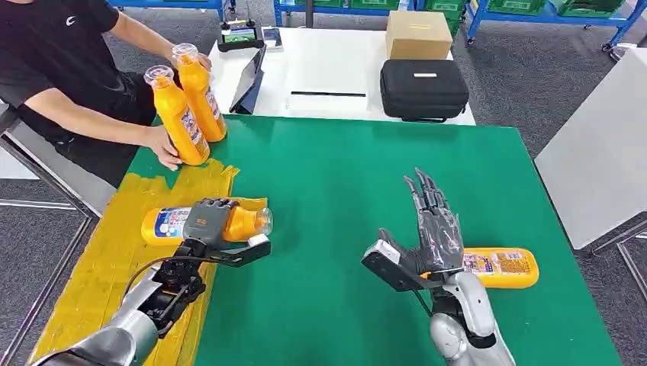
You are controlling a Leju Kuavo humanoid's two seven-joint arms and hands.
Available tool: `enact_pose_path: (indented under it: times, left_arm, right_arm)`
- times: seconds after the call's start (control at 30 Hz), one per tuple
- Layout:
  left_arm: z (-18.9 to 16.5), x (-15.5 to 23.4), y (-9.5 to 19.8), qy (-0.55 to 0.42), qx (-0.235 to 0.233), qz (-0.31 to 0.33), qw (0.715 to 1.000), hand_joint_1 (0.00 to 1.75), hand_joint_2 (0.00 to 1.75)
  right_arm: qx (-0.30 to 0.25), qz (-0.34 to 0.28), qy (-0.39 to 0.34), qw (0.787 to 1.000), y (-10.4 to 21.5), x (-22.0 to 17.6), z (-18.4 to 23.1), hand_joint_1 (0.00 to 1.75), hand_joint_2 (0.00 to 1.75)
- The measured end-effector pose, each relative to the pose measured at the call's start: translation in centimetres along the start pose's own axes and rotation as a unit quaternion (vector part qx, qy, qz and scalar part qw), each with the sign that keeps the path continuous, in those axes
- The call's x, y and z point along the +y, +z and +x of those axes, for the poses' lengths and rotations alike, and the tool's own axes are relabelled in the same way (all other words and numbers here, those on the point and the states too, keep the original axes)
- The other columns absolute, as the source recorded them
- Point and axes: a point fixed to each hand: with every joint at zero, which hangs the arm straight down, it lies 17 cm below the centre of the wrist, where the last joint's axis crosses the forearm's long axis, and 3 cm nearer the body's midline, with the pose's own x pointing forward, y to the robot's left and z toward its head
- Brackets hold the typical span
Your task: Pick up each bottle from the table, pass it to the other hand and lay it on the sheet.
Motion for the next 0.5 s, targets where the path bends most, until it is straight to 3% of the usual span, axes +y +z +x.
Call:
enact_pose_path:
  times: [0.5]
  left_arm:
    - [-0.13,-0.14,-0.07,-0.002,0.000,-0.004,1.000,1.75,1.75]
  right_arm:
    - [0.001,-0.003,0.003,1.000,-0.03,-0.32,-0.28,0.00,0.00]
